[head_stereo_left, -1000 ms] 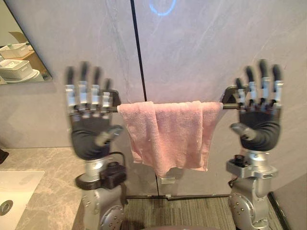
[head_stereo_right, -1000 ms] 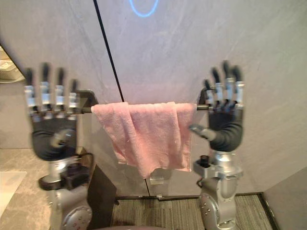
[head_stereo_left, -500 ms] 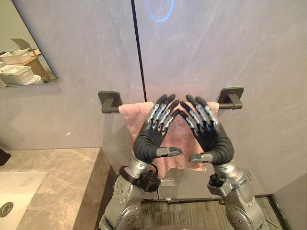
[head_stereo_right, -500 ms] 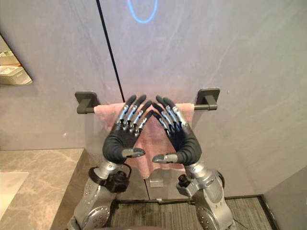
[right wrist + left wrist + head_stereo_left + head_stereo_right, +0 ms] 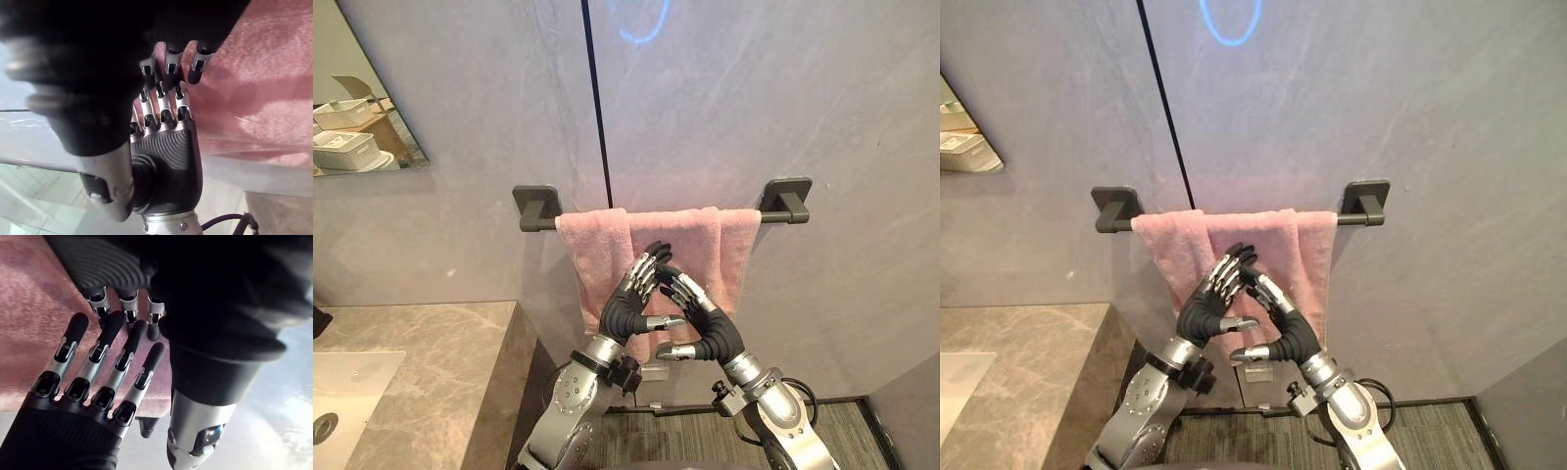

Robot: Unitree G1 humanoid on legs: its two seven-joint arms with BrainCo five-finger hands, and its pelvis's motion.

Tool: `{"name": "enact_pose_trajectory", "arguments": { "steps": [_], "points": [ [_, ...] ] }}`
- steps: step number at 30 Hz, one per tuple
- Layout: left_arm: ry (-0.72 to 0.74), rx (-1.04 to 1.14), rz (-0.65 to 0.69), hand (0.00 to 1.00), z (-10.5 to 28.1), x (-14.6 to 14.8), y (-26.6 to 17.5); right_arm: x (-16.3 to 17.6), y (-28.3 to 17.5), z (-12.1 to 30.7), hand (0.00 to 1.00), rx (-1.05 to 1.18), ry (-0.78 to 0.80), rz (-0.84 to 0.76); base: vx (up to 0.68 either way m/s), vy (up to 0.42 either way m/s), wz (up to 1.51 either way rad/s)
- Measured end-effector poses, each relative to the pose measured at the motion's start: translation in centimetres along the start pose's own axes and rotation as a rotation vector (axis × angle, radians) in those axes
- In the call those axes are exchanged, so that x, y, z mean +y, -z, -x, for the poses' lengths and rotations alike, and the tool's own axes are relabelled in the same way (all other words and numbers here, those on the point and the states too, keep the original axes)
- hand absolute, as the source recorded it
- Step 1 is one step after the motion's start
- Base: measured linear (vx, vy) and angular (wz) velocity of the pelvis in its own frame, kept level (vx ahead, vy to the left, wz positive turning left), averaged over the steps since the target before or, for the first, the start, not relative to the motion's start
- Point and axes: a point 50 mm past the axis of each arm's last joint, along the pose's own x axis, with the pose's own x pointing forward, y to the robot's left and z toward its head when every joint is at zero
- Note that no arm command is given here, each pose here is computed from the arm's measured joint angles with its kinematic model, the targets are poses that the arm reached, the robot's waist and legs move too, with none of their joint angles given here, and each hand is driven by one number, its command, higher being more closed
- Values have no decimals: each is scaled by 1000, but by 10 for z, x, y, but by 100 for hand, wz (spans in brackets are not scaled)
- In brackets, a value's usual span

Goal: Organize washtable

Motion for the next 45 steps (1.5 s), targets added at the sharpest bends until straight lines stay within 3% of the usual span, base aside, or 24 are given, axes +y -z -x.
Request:
{"name": "enact_pose_trajectory", "arguments": {
  "steps": [7,11,19,34,45],
  "points": [
    [-73,40,-64,0,-1,9,10,-1,14,-1,0,69,63,56,0,0,0],
    [-196,-36,-78,0,-5,26,-2,-20,38,16,0,226,199,68,0,0,0],
    [-260,-44,-115,0,-9,38,-2,-36,36,13,0,212,286,71,0,0,0],
    [-334,-21,-99,0,-10,51,9,-50,51,9,0,247,390,8,-29,-21,2],
    [-402,5,-18,0,-4,57,17,-73,49,21,0,216,621,-40,-22,-17,1]
  ]
}}
